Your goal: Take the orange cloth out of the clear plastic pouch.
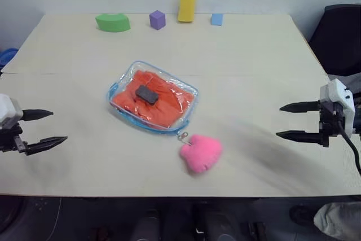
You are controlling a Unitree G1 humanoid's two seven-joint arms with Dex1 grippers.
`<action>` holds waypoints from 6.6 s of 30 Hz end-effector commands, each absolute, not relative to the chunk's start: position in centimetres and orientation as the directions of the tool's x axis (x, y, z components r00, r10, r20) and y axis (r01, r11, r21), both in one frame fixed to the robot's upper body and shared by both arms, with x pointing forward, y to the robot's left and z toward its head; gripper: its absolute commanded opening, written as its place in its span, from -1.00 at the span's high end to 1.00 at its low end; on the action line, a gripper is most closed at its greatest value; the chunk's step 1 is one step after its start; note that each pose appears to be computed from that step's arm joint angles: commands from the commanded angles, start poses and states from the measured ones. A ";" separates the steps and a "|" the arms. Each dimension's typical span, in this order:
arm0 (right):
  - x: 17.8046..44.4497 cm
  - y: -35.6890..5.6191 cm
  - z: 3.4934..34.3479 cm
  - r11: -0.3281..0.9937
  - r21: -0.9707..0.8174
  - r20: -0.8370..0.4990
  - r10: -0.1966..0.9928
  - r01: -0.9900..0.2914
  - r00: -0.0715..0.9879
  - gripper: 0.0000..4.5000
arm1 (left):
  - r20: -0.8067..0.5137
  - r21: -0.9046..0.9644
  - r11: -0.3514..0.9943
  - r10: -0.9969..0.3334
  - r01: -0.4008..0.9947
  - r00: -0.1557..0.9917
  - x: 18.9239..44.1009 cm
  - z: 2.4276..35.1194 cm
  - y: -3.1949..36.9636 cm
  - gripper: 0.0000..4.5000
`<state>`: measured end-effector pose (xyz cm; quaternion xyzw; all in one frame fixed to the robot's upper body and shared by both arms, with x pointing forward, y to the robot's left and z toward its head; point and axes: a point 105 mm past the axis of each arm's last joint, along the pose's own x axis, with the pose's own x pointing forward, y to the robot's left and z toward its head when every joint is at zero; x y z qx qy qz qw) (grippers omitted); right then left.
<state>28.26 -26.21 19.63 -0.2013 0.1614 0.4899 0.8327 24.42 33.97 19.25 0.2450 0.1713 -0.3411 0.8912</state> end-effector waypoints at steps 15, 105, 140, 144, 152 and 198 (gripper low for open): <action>28.8 -26.0 20.9 0.485 -0.275 -0.399 0.728 -0.830 0.557 -1.00 | -0.481 0.316 0.643 -0.525 0.697 0.702 23.7 19.0 33.1 -1.00; 35.7 -16.4 23.8 0.640 -0.304 -0.220 0.674 -0.706 0.706 0.45 | -0.240 0.297 0.370 -0.863 0.880 0.444 27.8 20.9 16.1 -1.00; 24.8 -17.5 24.2 0.238 -0.256 -0.421 0.845 -0.937 0.330 -0.99 | -0.521 0.666 0.131 -0.623 0.734 0.584 35.4 21.3 24.5 -1.00; 24.4 -15.7 24.2 0.182 -0.262 -0.407 0.870 -0.948 0.280 -0.99 | -0.545 0.686 0.068 -0.612 0.725 0.573 36.3 20.8 24.5 -1.00; 24.3 -14.7 24.2 0.161 -0.266 -0.388 0.884 -0.950 0.259 -0.99 | -0.591 0.690 0.021 -0.561 0.723 0.580 37.8 18.9 24.8 -1.00; 24.3 -16.1 21.4 0.275 -0.201 -0.400 0.853 -0.940 0.335 -1.00 | -0.511 0.611 0.318 -0.542 0.725 0.668 31.7 16.7 21.4 -0.10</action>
